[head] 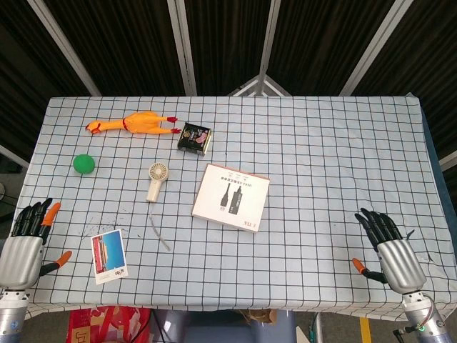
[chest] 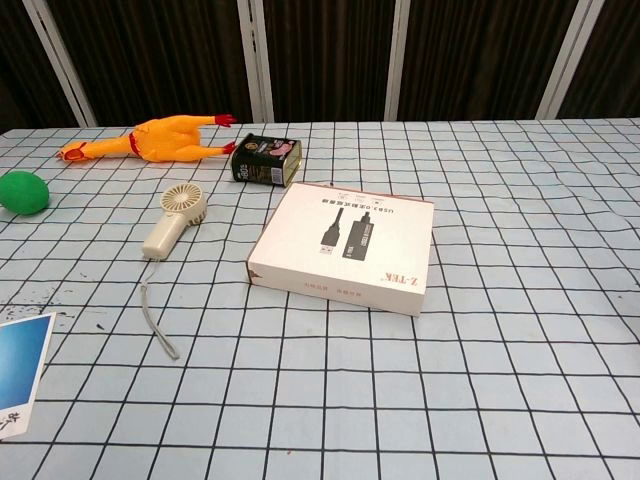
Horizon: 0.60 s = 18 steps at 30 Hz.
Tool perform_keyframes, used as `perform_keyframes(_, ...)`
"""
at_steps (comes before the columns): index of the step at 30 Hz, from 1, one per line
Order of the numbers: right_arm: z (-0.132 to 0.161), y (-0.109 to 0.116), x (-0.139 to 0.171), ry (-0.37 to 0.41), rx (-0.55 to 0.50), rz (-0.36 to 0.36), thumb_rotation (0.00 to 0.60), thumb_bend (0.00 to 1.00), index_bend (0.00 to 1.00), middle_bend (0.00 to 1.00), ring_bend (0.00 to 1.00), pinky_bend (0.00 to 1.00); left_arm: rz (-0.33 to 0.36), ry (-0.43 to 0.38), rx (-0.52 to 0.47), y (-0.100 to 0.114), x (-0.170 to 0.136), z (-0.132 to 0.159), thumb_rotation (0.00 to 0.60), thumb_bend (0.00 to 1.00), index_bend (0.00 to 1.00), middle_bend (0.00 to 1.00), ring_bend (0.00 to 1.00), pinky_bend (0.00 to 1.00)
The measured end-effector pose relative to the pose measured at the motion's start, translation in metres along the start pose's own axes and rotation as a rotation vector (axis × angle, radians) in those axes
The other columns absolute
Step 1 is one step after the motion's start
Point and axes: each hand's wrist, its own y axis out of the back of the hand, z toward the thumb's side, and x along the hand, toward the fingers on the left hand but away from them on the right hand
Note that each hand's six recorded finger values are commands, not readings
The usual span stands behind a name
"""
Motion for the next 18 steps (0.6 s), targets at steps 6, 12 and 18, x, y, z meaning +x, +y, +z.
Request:
perform_keyframes(6,-0.0006,0.0002,0.0007,-0.002,-0.002,0.000,0.600,0.29,0.00,0.00,0.00,0.06,-0.002,0.000,0.001,-0.0001,-0.0004,0.0004,0.600,0.05,0.00,0.00,0.00,0.00)
perform_keyframes(12,-0.0009,0.0016,0.0018,-0.003,-0.006,-0.004,0.600,0.29,0.00,0.00,0.00,0.06,-0.008,-0.002,0.010,-0.0013,-0.0006,0.0012,0.600,0.10,0.00,0.03,0.00,0.06)
perform_keyframes(18,0.0007,0.0006,0.0007,-0.002,-0.009,-0.001,0.600,0.29,0.00,0.00,0.00,0.06,-0.036,0.001,0.037,-0.0057,0.0084,0.0026,0.600,0.49,0.00,0.55,0.37,0.55)
